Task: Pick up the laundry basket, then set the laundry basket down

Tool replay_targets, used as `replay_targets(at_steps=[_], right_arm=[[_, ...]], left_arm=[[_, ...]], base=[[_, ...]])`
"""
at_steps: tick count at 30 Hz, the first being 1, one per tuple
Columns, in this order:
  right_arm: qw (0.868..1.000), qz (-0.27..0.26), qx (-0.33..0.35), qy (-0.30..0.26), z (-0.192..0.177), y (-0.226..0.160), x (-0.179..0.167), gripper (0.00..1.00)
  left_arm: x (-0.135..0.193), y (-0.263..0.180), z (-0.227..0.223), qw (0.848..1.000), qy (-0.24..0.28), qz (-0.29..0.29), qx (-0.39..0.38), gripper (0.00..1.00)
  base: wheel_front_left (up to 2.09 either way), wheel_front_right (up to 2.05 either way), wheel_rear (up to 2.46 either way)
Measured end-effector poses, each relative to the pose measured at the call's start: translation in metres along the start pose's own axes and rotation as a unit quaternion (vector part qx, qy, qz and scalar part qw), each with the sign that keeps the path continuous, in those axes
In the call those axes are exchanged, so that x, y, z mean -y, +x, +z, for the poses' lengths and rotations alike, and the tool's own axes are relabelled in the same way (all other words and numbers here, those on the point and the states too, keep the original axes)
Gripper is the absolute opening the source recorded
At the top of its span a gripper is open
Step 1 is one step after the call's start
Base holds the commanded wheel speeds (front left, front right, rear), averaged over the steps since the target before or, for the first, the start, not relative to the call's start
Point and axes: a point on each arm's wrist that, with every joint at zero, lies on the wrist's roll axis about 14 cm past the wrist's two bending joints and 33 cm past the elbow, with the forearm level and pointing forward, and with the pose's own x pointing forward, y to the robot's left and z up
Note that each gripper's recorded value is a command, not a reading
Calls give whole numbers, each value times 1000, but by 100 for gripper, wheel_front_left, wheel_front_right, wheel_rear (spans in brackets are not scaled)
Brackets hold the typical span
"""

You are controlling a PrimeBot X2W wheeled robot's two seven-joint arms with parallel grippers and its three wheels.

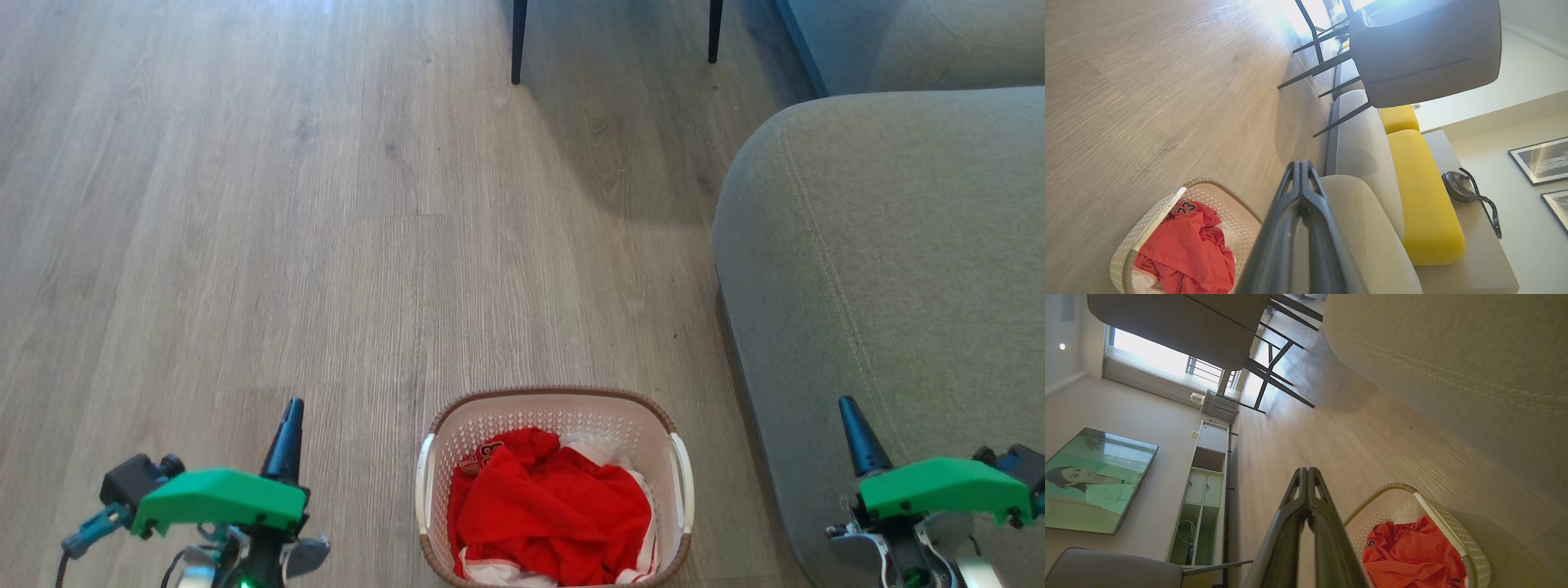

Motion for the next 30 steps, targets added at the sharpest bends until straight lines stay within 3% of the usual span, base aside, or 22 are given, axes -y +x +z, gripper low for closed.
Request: replay_targets(at_steps=[30], right_arm=[[987,-4,11,162,14,5,5,0]], left_arm=[[5,10,24,984,-174,-26,14,0]], base=[[0,0,0]])
